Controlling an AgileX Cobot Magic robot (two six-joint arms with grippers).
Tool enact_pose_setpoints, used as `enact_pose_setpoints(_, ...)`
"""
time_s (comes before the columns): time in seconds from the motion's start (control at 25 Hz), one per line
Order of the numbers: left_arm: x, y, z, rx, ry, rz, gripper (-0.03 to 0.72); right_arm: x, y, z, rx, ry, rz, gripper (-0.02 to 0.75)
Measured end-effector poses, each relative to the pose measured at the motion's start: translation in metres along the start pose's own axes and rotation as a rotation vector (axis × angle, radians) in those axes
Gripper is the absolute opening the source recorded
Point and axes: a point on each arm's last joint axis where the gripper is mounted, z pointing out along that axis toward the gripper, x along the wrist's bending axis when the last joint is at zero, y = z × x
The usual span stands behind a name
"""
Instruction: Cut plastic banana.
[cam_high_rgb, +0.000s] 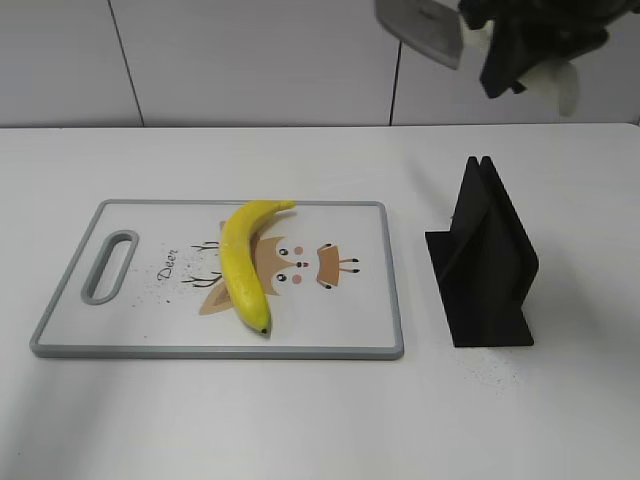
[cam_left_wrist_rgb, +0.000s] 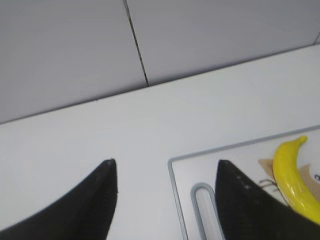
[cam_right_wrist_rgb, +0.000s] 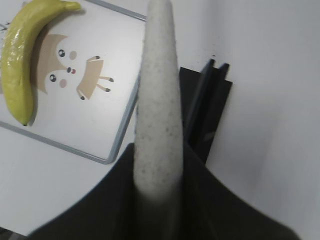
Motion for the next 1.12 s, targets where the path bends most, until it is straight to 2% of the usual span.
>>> enact_pose_setpoints(0.16,-0.006,-0.024,-0.005,0.075,-0.017,-0.025,0.589,-0.022,-0.029,-0.012,-0.039,-0.035,0.139,0.182)
enact_pose_setpoints(0.36,-0.015,-0.063,-0.026,0.110,0.002,-0.051,0.589,-0.024,-0.063,-0.017,-0.056,-0.031,0.196,0.182)
enact_pose_setpoints(0.52,-0.023,-0.094,-0.049,0.091,0.023,-0.061,0.589,-0.025,-0.079,-0.013,-0.026,-0.033,0.224,0.182)
enact_pose_setpoints(0.76,-0.035,-0.146,-0.084,0.072,0.070,-0.053,0.589,-0.025,-0.085,-0.005,-0.009,-0.034,0.244,0.182)
enact_pose_setpoints(1.12,-0.055,-0.213,-0.125,-0.019,0.105,-0.055,0.589,-0.027,-0.098,0.009,0.048,-0.042,0.264,0.182)
